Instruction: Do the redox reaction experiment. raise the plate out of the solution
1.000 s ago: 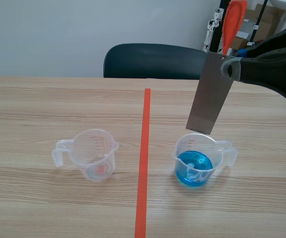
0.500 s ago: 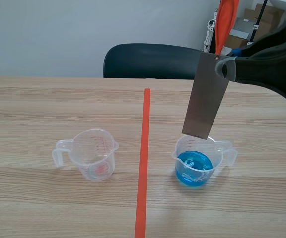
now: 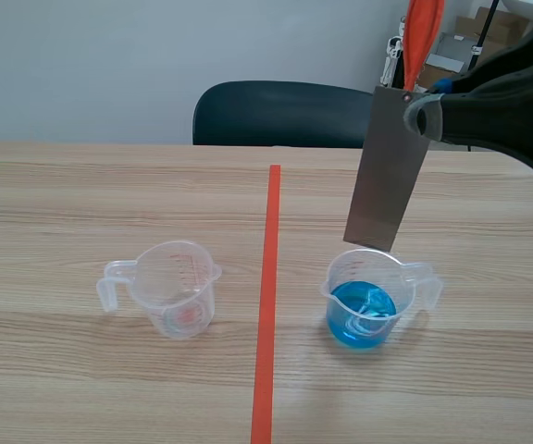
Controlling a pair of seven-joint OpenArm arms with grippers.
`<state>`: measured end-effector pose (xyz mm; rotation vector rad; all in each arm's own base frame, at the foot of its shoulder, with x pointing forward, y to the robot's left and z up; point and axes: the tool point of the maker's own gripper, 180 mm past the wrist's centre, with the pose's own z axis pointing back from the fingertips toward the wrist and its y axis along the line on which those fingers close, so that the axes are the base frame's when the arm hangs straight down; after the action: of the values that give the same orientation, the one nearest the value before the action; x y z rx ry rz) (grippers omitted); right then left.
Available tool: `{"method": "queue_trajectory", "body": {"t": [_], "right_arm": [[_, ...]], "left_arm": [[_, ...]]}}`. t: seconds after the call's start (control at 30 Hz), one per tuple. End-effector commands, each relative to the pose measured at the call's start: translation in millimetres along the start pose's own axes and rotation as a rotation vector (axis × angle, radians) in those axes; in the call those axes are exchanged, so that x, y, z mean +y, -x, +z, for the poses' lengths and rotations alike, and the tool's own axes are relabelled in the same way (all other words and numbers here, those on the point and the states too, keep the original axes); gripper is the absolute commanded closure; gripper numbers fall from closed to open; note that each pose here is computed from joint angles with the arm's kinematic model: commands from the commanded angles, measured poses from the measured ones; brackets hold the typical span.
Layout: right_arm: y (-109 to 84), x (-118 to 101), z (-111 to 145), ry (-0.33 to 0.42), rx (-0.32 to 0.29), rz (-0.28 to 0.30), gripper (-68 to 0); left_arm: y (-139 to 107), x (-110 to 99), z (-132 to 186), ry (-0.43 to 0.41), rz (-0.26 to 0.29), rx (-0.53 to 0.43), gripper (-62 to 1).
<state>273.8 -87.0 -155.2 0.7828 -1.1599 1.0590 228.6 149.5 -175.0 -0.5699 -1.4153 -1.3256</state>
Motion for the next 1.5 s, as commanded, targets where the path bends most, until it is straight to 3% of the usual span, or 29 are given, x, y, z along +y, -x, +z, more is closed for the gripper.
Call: {"method": "queue_trajectory", "body": {"t": [0.0,0.13,0.53,0.87,1.1,1.47], "right_arm": [[-20.6,-8,5,0.020,-0.044,0.034,-0.6],[-20.7,-9,5,0.022,-0.038,0.034,-0.6],[-17.3,-9,5,0.022,-0.019,0.034,-0.6],[-16.6,-9,5,0.022,-0.015,0.033,-0.6],[-15.5,-8,5,0.021,-0.012,0.031,-0.6],[-15.5,-8,5,0.021,-0.012,0.031,-0.6]], "left_arm": [[4,9,1,-0.046,-0.022,0.006,-2.7],[17,7,-2,-0.049,-0.046,0.037,-2.7],[35,8,-38,-0.078,0.017,-0.016,-2.7],[40,16,-77,-0.016,-0.025,-0.003,-2.8],[54,-3,-115,0.081,-0.022,0.015,-2.8],[51,1,-158,0.102,-0.024,-0.008,-2.7]]}}
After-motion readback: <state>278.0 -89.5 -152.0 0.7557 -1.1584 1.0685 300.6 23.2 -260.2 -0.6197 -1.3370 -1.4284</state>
